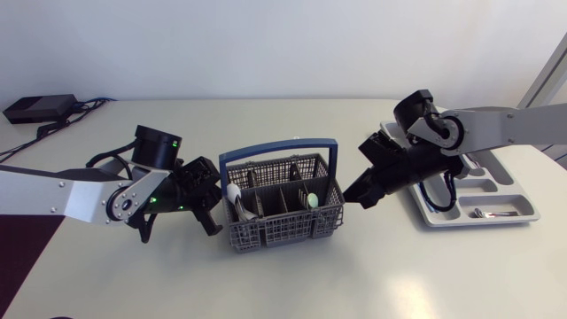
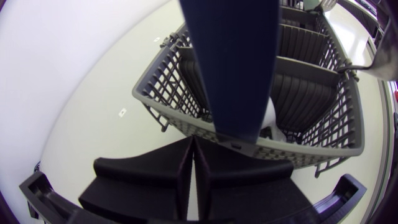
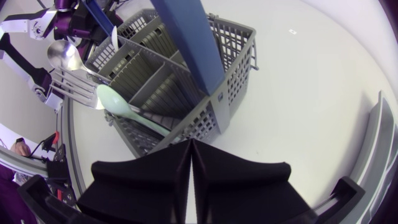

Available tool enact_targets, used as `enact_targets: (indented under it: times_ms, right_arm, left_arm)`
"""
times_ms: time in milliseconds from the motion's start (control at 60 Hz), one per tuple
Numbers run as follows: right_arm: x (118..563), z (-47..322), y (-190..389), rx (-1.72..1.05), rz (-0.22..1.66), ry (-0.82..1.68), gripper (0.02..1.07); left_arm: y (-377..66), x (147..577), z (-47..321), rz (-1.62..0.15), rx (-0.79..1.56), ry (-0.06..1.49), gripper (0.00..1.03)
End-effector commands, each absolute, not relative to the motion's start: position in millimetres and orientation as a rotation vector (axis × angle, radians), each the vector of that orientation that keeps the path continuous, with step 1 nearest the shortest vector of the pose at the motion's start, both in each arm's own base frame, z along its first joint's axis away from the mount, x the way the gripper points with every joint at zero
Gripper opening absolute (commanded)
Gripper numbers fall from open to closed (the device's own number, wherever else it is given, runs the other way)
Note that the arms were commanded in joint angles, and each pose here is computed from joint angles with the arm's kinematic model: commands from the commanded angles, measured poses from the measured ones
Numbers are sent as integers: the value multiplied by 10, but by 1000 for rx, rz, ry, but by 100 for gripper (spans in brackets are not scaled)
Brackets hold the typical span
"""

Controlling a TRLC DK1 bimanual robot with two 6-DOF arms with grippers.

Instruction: Sort the cutlery from the basket into the organizer compartments.

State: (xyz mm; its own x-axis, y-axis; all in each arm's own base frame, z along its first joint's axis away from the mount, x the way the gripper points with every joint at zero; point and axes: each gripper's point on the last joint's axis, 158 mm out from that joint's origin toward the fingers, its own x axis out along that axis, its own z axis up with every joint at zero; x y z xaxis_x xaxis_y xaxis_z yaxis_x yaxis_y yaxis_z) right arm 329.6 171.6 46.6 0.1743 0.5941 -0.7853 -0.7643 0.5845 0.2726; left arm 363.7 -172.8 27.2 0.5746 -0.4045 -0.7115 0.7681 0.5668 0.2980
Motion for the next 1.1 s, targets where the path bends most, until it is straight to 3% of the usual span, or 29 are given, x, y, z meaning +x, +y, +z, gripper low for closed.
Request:
enact_targets:
  times_ms: [0,33,167,517,1083]
  right_arm:
    - [3246,527,1630,-208,906,1003,27]
    - [3237,594,1596,-229,883,987,35]
    - [3146,903,1553,-277,821,932,50]
    - [2605,1516,2011,-386,843,818,52]
    - [2710,1378,2547,-496,770,838,52]
  left_arm:
    - [-1677,3629,435,-742,663,586,7]
    - [-1647,3600,495,-737,667,574,8]
    - [-1554,3448,640,-733,665,574,14]
    - [-1670,2842,1195,-792,647,491,20]
    - [-2032,2382,1310,-913,597,504,20]
